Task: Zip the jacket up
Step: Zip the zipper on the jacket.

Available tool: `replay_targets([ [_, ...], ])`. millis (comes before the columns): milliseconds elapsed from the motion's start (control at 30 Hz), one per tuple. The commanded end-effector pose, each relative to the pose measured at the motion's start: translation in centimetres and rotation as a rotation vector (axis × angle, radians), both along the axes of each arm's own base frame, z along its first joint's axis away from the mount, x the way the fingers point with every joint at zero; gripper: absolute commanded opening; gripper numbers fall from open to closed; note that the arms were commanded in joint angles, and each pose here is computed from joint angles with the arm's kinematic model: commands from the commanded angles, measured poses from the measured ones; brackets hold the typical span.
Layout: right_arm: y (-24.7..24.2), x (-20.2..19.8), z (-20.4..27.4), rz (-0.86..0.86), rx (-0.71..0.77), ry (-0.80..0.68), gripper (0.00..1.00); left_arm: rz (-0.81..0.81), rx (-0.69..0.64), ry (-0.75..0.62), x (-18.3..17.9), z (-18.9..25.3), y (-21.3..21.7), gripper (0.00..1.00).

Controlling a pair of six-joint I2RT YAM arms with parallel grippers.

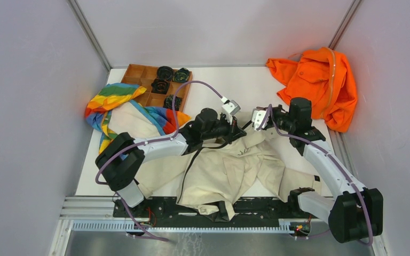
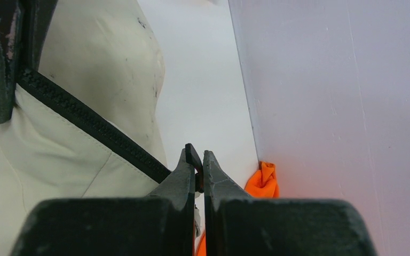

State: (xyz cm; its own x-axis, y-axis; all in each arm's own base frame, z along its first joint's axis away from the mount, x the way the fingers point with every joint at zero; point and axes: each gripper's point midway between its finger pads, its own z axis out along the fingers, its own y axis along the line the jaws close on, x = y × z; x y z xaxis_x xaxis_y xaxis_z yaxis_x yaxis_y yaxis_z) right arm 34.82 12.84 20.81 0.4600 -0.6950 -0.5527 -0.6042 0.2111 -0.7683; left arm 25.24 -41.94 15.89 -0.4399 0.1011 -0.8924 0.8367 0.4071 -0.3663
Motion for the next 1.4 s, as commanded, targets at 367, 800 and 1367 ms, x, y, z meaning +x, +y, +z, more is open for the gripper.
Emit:
replay_targets([
  [367, -7.6, 2.9, 8.5, -0.328, 0.183, 0.010, 0.00, -0.158, 0.178, 0.249, -5.7, -5.9, 2.4, 0.02],
  [800, -3.5, -3.0, 11.7, -0.155, 0.355, 0.254, 0.81, 0.000, 0.195, -0.094, -0.4, -4.0, 2.4, 0.02],
  [1367, -3.3, -5.9, 11.0, -0.146, 0.616, 0.402, 0.82, 0.299, 0.246, -0.664, 2.7, 5.5, 5.7, 0.02],
])
